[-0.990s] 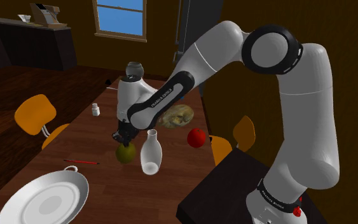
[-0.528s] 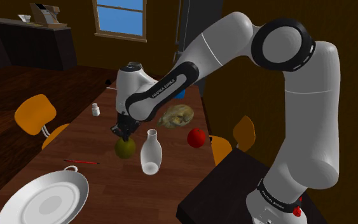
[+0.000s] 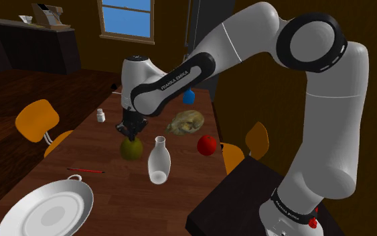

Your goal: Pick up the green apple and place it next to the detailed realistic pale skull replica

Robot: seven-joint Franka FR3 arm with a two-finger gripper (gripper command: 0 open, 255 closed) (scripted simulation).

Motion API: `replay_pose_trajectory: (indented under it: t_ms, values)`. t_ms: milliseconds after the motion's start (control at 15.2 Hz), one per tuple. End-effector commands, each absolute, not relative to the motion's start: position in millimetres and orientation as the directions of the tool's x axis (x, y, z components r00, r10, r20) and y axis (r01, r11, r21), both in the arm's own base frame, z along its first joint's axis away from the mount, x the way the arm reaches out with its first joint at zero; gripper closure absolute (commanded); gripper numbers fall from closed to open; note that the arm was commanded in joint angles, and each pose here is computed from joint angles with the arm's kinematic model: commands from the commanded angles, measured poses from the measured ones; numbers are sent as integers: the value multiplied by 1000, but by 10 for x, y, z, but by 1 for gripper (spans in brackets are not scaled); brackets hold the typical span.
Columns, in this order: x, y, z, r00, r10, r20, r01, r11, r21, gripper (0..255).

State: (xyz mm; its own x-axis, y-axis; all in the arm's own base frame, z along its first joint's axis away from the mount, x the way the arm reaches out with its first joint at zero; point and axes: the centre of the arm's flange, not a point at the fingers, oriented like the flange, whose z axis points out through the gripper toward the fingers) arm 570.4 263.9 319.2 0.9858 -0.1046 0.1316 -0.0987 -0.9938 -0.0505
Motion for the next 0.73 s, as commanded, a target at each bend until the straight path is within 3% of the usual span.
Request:
replay_pose_trajectory:
  t_ms: [0, 660]
  values:
    - [5705, 2642, 3297, 986, -105, 132, -99, -994, -50, 255]
    - [5705, 2642, 3825, 986, -105, 132, -99, -994, -50, 255]
